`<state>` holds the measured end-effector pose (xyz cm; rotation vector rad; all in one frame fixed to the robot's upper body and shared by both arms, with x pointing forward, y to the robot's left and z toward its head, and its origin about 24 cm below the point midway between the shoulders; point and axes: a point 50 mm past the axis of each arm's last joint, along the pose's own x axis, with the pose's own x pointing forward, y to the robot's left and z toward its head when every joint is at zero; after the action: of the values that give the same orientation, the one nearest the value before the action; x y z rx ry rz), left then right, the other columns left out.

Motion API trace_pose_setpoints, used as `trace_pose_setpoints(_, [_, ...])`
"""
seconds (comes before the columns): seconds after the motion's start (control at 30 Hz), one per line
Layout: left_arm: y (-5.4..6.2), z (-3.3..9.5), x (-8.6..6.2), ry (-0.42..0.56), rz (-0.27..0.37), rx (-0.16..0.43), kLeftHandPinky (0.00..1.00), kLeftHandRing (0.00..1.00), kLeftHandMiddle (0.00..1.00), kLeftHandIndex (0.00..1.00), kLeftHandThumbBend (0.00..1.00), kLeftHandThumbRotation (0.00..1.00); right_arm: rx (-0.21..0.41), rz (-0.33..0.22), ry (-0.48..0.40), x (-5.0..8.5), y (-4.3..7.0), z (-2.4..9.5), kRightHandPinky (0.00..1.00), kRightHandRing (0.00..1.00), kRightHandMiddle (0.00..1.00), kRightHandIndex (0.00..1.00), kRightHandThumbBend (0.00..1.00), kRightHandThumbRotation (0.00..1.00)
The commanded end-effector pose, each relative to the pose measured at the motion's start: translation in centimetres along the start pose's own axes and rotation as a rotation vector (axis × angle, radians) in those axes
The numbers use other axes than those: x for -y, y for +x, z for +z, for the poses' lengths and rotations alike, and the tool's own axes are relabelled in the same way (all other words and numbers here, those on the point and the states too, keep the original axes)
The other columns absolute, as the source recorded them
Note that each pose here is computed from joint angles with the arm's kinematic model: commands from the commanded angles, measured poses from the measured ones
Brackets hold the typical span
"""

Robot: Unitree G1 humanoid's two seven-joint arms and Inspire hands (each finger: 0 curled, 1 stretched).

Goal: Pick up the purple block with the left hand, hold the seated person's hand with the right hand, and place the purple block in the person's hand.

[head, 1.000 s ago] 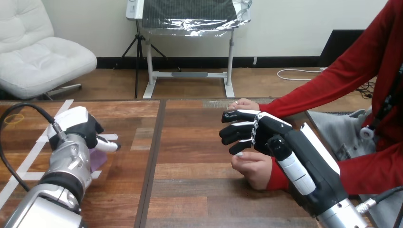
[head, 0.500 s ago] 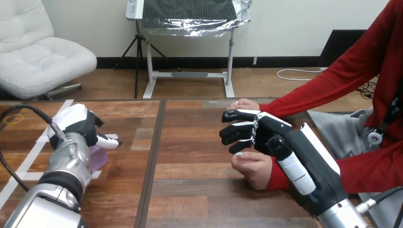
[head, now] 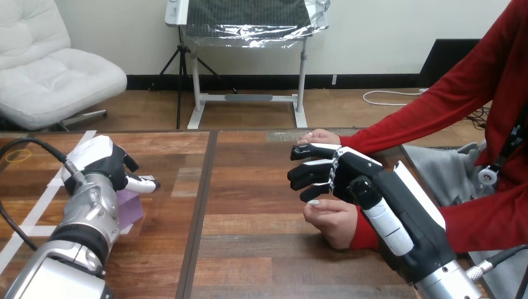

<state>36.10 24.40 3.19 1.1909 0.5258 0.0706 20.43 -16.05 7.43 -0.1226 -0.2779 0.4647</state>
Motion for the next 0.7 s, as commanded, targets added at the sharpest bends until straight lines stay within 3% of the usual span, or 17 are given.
trace_pose_setpoints(0.0, [0.22,3.88,-4.06,-0.04,0.125,0.119,0.51,0.57,0.61,0.63,0.69,0.29,0.077,-0.015,-0.032,0.6,0.98,1.31,0.6,0.66,0.68,0.75,0.81,0.95])
trace_pose_setpoints(0.23, [0.19,4.02,-4.25,-0.065,0.141,0.136,0.49,0.56,0.61,0.62,0.7,0.27,0.077,-0.013,-0.036,0.66,1.0,1.27,0.59,0.66,0.68,0.75,0.78,0.95])
trace_pose_setpoints(0.67, [0.17,4.17,-4.74,-0.022,0.181,0.148,0.62,0.72,0.75,0.76,0.7,0.33,0.07,-0.015,-0.032,0.68,0.94,1.18,0.58,0.66,0.68,0.75,0.77,0.95])
